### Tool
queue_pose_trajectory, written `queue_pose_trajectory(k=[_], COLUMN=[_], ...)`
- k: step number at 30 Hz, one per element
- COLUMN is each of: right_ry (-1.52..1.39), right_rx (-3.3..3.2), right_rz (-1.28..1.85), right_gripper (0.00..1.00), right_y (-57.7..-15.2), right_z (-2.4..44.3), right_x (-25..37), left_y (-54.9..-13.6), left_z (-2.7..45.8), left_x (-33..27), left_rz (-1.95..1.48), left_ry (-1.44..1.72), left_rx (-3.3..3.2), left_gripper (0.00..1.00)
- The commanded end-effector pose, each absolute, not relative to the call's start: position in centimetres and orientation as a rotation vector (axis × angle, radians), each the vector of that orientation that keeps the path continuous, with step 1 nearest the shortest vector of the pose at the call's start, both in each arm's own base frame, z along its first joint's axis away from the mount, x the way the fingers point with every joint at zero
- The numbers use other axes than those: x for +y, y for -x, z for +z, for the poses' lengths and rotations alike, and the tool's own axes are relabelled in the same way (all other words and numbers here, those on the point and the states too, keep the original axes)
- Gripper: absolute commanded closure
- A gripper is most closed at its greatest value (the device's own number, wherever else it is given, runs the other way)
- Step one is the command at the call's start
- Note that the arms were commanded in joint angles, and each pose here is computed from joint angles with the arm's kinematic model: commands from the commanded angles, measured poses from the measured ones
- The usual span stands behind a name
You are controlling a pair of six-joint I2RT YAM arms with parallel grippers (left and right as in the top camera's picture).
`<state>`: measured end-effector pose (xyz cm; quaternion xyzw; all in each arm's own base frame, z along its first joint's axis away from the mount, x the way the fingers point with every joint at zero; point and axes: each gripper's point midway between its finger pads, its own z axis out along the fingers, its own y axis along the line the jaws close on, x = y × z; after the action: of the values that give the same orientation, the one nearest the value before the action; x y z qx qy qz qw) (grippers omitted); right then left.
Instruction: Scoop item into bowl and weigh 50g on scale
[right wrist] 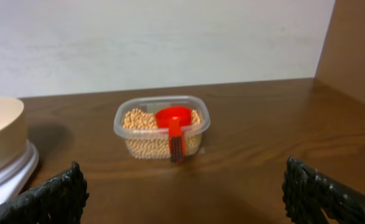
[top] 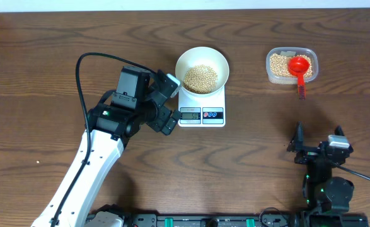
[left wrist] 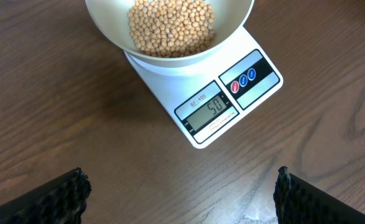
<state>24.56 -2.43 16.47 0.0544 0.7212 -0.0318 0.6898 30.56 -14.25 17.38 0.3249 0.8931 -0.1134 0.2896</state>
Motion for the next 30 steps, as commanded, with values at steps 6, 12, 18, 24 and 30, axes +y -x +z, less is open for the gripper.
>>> queue_pose_trajectory(k=[6, 12, 18, 24, 30], right_ry=[-0.090, -0.084, -0.085, -0.085, -0.085], right_rx=[1.639, 1.639, 1.639, 1.639, 1.639], right_rz=[-0.078, -0.069, -0.071, -0.071, -0.071], right_gripper=[0.01, 0.01, 0.01, 0.01, 0.01], right_y=[-24.52, -24.54, -24.54, -24.54, -24.54], right_z=[15.78, 15.79, 15.79, 15.79, 15.79], right_x=[-2.09, -1.93, -1.96, -1.96, -1.96], left_y=[-30.55, -30.55, -30.55, -30.55, -30.55], left_z=[17.34, 17.34, 17.34, 17.34, 17.34], left_x=[-14.48, -14.48, -14.48, -14.48, -14.48], left_rz=[-0.316, -0.316, -0.316, -0.316, -0.316], left_ry=[-0.891, -0.891, -0.891, -0.891, -0.891], left_rx=[2.377, 2.377, 2.377, 2.377, 2.377], left_gripper=[0.03, 0.04, 0.03, 0.04, 0.04])
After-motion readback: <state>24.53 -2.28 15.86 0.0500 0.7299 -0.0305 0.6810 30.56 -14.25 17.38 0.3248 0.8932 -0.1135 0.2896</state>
